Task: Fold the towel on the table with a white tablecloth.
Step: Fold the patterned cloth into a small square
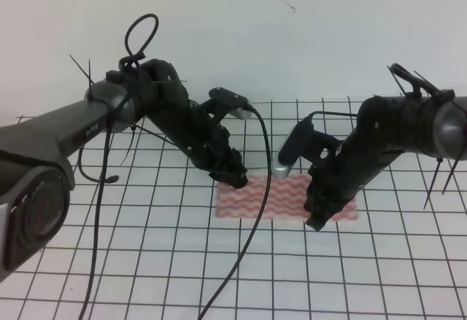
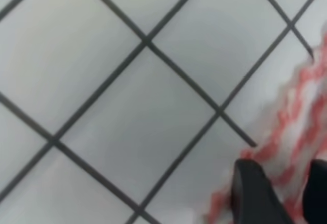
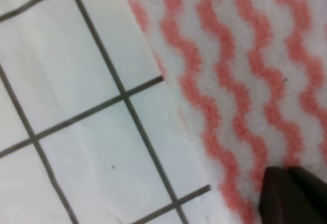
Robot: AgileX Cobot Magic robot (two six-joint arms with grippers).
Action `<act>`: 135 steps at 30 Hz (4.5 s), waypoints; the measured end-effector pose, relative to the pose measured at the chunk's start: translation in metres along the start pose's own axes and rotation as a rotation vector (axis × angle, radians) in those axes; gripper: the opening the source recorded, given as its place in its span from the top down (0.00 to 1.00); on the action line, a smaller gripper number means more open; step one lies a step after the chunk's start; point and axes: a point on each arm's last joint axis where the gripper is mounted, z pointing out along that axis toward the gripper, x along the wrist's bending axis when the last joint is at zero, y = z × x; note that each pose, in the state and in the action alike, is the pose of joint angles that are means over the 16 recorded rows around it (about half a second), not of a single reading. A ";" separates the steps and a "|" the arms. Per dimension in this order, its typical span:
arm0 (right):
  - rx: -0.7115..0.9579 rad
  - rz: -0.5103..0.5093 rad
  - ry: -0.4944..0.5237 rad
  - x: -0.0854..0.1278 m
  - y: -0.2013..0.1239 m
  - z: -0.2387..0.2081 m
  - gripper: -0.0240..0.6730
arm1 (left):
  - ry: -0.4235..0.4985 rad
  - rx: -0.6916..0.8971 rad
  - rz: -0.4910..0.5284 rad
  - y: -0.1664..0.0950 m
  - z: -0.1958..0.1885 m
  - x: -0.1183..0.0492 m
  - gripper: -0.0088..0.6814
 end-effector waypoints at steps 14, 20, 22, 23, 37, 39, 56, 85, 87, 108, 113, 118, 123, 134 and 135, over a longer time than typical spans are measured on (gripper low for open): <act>0.009 0.016 0.001 -0.001 -0.002 0.008 0.97 | -0.073 0.056 0.062 0.000 -0.008 -0.017 0.67; 0.014 0.030 0.003 -0.001 -0.004 0.012 0.97 | -0.129 0.061 0.106 0.001 -0.014 -0.027 0.67; 0.014 0.033 0.004 -0.001 -0.004 0.013 0.97 | -0.132 0.055 0.116 0.002 -0.016 -0.029 0.68; 0.014 0.034 0.003 -0.001 -0.004 0.013 0.97 | -0.129 0.052 0.120 0.002 -0.017 -0.029 0.68; 0.011 0.036 0.000 -0.002 -0.003 0.013 0.97 | -0.013 0.033 0.119 0.004 -0.019 -0.016 0.78; 0.011 0.036 0.000 -0.002 -0.003 0.013 0.97 | -0.024 0.040 0.117 0.002 -0.016 -0.015 0.79; 0.011 0.038 -0.001 -0.002 -0.003 0.013 0.97 | -0.249 0.079 0.119 -0.003 -0.012 -0.034 0.79; 0.012 0.037 -0.001 -0.002 -0.003 0.014 0.97 | -0.095 0.084 0.027 -0.002 -0.003 -0.002 0.81; 0.012 0.037 -0.001 -0.002 -0.003 0.014 0.97 | -0.099 0.082 0.025 -0.002 -0.002 -0.002 0.83; 0.012 0.036 -0.002 -0.002 -0.003 0.014 0.97 | 0.002 0.080 0.047 0.012 -0.015 0.006 0.99; 0.013 0.035 -0.002 -0.002 -0.004 0.014 0.97 | 0.021 0.104 0.039 0.009 -0.010 0.010 0.99; 0.014 0.035 -0.002 -0.002 -0.004 0.014 0.97 | 0.033 0.112 0.026 0.008 -0.007 0.013 0.99; 0.005 0.038 -0.011 -0.003 -0.003 0.012 0.97 | 0.050 0.099 0.016 0.010 -0.012 0.012 0.99; -0.102 0.139 -0.117 -0.019 0.006 -0.043 0.97 | 0.046 0.025 -0.002 0.021 -0.050 0.002 0.99; -0.115 0.160 -0.130 -0.023 0.006 -0.052 0.97 | 0.038 0.015 -0.004 0.022 -0.055 0.001 0.99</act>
